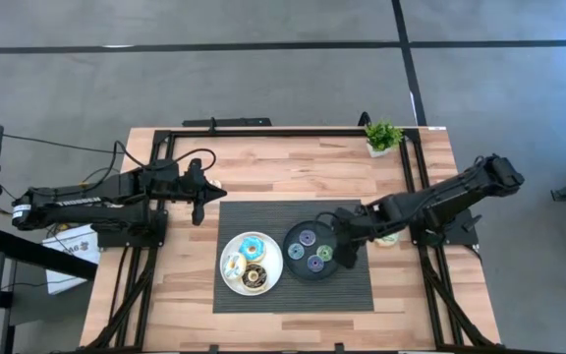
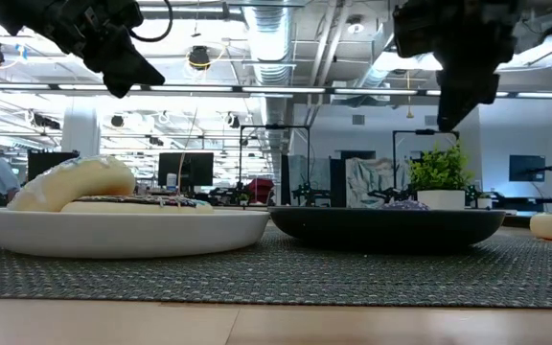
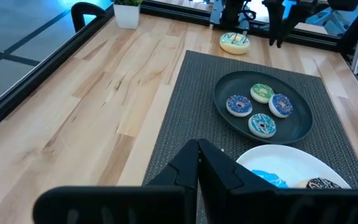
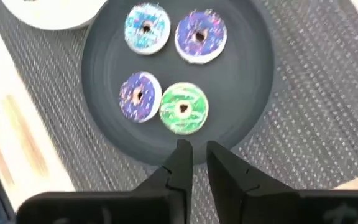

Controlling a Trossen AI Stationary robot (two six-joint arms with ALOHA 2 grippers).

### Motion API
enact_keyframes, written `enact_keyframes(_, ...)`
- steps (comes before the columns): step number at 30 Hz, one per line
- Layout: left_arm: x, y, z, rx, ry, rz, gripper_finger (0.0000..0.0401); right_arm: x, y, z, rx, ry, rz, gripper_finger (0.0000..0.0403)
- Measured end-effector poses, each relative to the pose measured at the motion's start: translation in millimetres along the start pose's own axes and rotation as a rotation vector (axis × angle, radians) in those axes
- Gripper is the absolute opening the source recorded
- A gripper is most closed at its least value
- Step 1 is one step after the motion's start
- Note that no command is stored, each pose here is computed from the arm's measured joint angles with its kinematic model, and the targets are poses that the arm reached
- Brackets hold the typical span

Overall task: Pick & Place donuts
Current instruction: Put the big green donut on the white plate

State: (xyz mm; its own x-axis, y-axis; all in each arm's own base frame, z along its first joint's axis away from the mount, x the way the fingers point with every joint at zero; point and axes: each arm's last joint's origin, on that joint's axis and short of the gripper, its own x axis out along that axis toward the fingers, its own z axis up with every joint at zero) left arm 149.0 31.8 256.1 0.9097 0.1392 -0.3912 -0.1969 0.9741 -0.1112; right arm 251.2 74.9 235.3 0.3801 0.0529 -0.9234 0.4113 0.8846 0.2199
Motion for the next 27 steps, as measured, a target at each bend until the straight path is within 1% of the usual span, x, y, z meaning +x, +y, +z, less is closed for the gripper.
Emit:
enact_keyframes(3,0,0,0,0.016,0.0,0.0,0.0,2,-3,4,0.054,-0.009,-0.005,0.0045)
enact_keyframes(6,0,0,0,0.054,0.0,0.001,0.0,6,-5,7,0.069,0.009,0.004,0.0039)
enact_keyframes(11,0,0,1,0.104,-0.009,0.003,0.0,1,-5,9,0.066,0.027,0.073,0.0005)
enact_keyframes(14,0,0,2,0.104,-0.025,0.004,0.0,-4,-3,10,0.051,-0.024,0.12,0.0006)
enact_keyframes(18,1,0,3,0.106,-0.028,0.006,0.0008,-3,-10,10,0.065,-0.051,0.17,0.0001)
enact_keyframes(22,3,0,2,0.108,-0.019,0.005,0.0022,-5,-24,1,0.128,-0.014,0.152,0.0001)
enact_keyframes(27,4,0,2,0.085,-0.014,0.005,0.0036,-25,-43,-15,0.182,0.07,0.057,0.0001)
